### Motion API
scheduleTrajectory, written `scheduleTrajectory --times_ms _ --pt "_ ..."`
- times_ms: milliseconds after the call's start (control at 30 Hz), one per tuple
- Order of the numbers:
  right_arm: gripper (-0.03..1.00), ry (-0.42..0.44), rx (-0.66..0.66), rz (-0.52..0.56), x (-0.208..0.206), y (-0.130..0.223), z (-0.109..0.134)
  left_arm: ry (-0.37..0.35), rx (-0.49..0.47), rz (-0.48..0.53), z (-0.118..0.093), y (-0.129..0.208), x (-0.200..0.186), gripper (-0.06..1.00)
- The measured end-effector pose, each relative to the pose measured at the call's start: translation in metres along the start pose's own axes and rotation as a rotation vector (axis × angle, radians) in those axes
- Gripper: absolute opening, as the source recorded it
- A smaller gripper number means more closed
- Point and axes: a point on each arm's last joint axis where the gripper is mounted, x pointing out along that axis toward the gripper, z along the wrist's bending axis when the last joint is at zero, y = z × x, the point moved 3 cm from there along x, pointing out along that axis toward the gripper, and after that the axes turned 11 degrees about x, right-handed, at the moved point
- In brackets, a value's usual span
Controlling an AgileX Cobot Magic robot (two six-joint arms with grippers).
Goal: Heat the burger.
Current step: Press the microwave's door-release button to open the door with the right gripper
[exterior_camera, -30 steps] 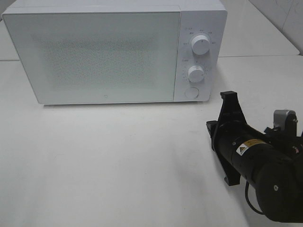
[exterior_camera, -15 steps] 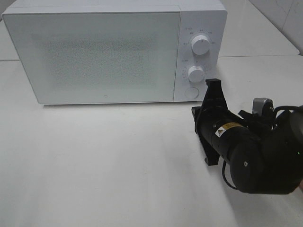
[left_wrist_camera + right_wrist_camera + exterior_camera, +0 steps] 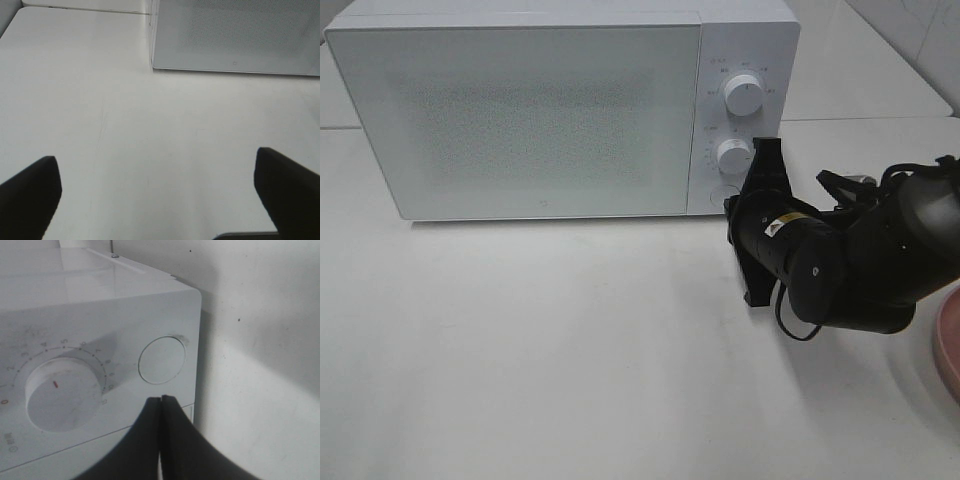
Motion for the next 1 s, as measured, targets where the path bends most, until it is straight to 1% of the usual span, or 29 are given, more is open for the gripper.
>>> scheduleTrajectory --times_ms 333,533,1000 --pt "0.00 -0.009 0.032 -0.011 0.024 0.001 0.007 0.000 0.000 0.000 0.000 0.000 0.000 0.99" --pt "0.00 0.014 0.038 -0.011 0.037 0.005 0.001 0.000 0.000 0.000 0.000 0.000 0.000 0.99" --pt "0.00 0.011 0.056 -0.040 0.043 -0.005 0.006 0.000 0.000 0.000 0.000 0.000 0.000 0.99"
